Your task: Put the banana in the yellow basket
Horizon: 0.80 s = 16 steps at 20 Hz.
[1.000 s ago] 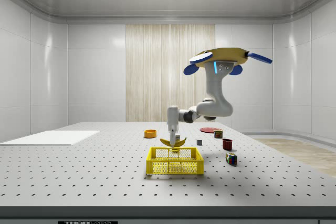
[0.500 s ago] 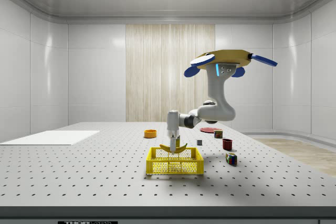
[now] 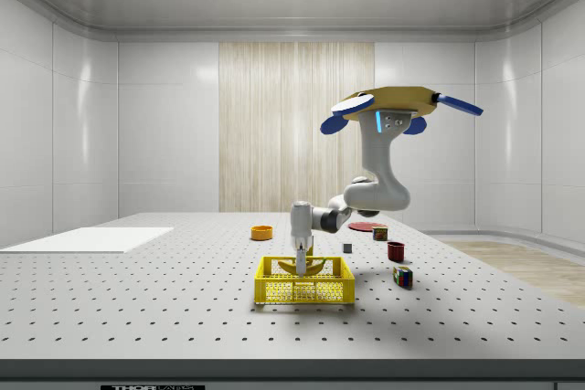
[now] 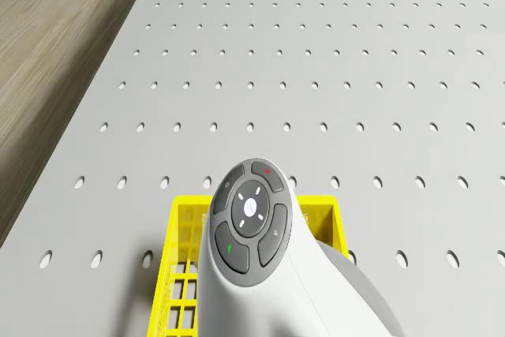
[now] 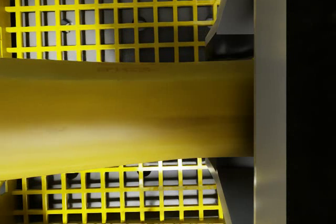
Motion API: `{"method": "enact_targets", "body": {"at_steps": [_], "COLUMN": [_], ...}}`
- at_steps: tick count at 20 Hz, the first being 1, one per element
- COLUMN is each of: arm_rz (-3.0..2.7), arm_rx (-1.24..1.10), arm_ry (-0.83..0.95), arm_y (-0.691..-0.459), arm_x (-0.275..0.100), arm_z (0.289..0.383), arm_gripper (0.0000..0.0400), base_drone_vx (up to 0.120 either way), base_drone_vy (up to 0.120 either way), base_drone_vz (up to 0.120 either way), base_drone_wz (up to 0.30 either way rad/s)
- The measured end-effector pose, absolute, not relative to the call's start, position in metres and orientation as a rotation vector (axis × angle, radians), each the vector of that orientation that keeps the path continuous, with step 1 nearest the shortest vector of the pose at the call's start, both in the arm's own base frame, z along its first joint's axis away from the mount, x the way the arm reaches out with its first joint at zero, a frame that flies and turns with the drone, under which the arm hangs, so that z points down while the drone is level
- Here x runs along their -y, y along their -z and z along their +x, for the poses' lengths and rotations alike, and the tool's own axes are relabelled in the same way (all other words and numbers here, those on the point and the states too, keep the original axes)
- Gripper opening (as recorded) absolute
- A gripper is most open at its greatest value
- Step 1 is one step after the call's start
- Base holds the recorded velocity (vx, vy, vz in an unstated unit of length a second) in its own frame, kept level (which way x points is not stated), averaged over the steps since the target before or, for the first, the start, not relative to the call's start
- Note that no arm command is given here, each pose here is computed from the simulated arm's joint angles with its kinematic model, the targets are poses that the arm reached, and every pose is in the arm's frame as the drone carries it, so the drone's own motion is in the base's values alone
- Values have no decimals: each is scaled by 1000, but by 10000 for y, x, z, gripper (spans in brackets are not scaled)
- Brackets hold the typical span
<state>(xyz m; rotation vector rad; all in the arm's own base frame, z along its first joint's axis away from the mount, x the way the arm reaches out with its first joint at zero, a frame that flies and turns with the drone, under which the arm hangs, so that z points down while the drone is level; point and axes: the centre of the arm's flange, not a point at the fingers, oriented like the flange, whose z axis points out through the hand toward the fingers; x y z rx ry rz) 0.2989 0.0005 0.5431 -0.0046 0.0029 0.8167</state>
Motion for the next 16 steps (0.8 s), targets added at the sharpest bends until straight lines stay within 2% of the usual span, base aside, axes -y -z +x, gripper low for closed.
{"method": "enact_targets", "body": {"at_steps": [3,6,10,16], "arm_rz": [-3,-1,0,0], "arm_rx": [-1,0,1,2], "arm_ry": [-807,-798,-792,-788], "arm_y": [-5495,-5480,-5356,-5189], "arm_x": [-3,-2,-1,-1], "arm_z": [2988,2988,2988,2988], "arm_gripper": [292,349,381,395], "base_drone_vx": [0,0,0,0], "base_drone_vy": [0,0,0,0], "base_drone_vz": [0,0,0,0], "base_drone_wz": [0,0,0,0]}}
